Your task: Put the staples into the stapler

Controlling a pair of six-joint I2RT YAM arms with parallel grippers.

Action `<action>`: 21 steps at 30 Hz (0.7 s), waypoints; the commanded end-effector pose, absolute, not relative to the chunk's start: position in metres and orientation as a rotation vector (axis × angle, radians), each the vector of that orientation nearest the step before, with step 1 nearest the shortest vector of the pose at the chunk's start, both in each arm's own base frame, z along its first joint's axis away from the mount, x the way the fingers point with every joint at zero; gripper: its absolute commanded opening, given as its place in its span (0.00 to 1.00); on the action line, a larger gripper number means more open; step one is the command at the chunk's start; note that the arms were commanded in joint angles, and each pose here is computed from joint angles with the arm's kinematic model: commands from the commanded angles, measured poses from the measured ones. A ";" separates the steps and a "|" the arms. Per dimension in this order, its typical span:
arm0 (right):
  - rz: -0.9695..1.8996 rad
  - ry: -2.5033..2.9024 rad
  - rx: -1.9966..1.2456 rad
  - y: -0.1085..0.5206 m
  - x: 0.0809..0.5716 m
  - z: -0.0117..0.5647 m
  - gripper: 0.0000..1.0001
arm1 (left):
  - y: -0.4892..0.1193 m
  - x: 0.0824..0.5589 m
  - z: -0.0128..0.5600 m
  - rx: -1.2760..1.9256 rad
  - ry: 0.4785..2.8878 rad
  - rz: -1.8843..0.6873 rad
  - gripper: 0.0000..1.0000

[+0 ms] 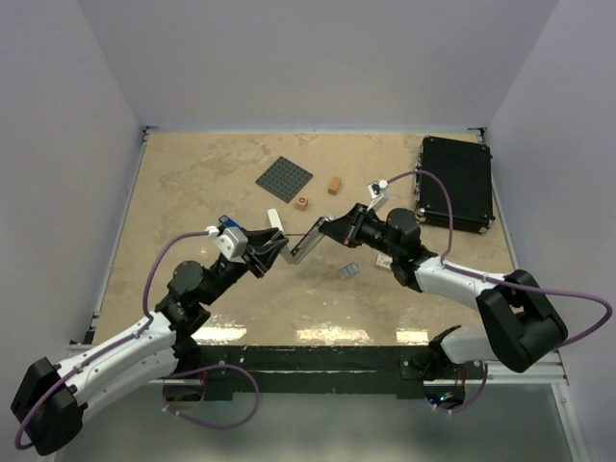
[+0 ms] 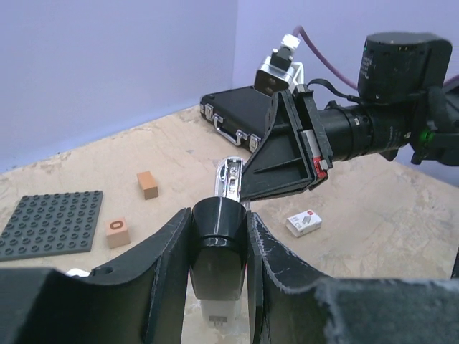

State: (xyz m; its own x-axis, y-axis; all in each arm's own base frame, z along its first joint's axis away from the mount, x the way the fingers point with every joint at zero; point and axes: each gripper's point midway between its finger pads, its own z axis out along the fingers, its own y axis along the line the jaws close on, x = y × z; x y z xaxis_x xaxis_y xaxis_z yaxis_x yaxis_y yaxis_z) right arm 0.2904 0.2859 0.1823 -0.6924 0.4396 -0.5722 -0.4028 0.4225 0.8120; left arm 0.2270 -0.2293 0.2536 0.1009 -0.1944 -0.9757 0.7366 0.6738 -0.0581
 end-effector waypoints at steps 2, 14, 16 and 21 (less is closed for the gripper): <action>1.452 1.558 0.312 0.234 0.331 0.260 0.00 | -0.186 0.239 0.245 0.241 1.342 -0.650 0.00; 1.602 1.220 0.527 0.170 0.352 0.332 0.00 | -0.160 0.233 0.219 -0.054 1.371 -0.768 0.05; 1.636 1.187 0.550 0.167 0.353 0.338 0.00 | -0.165 0.231 0.217 -0.048 1.379 -0.799 0.09; 1.674 1.156 0.528 0.169 0.352 0.350 0.00 | -0.169 0.231 0.209 -0.056 1.403 -0.827 0.41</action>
State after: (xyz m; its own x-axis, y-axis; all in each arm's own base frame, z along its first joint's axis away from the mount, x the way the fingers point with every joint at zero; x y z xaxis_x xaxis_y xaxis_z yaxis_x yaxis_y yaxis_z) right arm 0.3370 0.2120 0.2530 -0.6088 0.7610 -0.2240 -0.2501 0.0838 0.9646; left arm 0.2108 -0.1924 0.2337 -0.0526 -0.5033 -0.8625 0.6290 0.6541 -0.4201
